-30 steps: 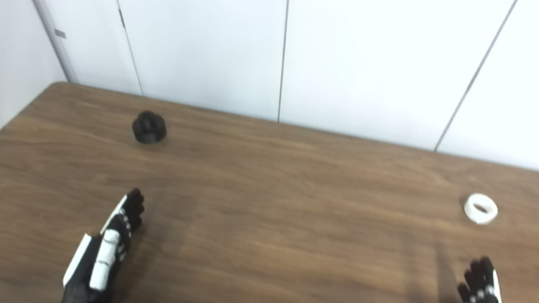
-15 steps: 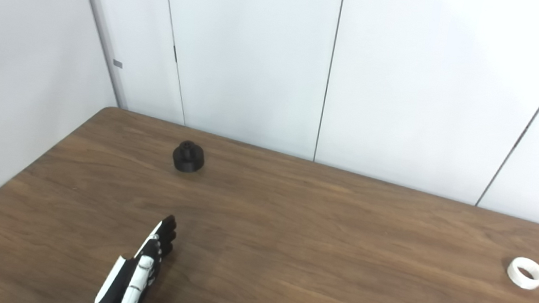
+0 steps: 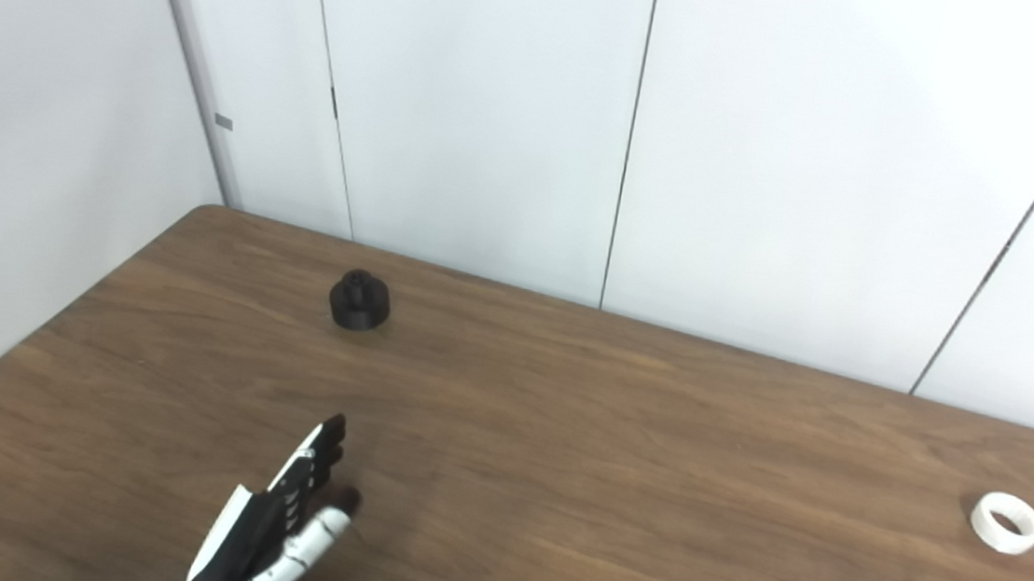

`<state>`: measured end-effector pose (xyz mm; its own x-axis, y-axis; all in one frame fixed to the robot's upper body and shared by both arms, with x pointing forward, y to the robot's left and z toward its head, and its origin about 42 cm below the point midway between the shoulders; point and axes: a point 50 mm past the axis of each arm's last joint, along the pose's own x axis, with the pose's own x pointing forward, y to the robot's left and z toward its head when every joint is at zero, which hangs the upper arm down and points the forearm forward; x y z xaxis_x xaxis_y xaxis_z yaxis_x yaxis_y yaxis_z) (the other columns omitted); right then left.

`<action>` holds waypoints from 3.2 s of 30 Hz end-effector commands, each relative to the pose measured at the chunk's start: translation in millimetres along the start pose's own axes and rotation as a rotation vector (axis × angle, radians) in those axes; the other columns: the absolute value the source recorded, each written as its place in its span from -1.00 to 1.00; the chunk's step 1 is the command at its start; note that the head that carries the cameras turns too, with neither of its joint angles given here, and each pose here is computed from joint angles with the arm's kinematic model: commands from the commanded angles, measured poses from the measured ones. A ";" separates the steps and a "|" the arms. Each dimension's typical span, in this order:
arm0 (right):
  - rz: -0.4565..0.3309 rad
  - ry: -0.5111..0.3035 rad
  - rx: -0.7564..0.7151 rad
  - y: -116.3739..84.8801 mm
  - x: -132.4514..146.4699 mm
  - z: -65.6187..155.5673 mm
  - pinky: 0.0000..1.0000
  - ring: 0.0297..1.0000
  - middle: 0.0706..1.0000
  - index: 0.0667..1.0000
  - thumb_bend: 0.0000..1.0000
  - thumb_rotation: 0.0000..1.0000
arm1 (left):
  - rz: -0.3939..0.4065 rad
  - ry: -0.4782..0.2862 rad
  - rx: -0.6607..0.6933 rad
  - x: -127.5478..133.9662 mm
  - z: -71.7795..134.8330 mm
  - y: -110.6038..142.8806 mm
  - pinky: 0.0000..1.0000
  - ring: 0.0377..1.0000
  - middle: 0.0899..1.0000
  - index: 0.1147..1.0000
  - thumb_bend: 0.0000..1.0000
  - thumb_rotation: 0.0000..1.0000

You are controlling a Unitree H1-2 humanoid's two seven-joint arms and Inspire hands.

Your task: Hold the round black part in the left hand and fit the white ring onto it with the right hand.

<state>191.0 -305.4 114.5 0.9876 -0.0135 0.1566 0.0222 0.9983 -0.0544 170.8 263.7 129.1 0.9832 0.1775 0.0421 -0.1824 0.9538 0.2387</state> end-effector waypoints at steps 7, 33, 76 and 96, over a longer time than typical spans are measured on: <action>-0.017 0.049 0.000 -0.4 -8.6 -12.4 1.00 1.00 0.98 0.99 0.03 1.00 | 0.133 -0.170 0.154 59.1 43.9 15.1 0.91 0.90 0.85 0.80 0.53 -0.60; -0.030 0.055 -0.005 4.4 -16.7 -7.2 1.00 1.00 0.93 0.94 -0.05 1.00 | 0.287 -0.123 0.746 194.0 74.9 64.8 1.00 0.92 0.82 0.71 0.81 -0.21; -0.039 0.058 -0.033 12.4 -28.7 1.8 1.00 0.95 0.89 0.93 0.01 1.00 | 0.227 0.162 0.795 293.4 60.9 72.1 1.00 1.00 0.95 0.68 0.98 -0.12; -0.041 0.056 -0.049 12.3 -33.3 4.1 0.97 0.93 0.89 0.93 0.04 1.00 | 0.182 0.202 0.844 312.0 55.6 64.7 1.00 1.00 0.89 0.61 0.96 -0.18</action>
<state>166.4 -296.0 114.0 0.9936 -0.0381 0.1064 0.0501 0.9924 -0.1121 448.7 357.9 172.0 0.9032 0.4150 -0.1092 -0.1099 0.4696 0.8760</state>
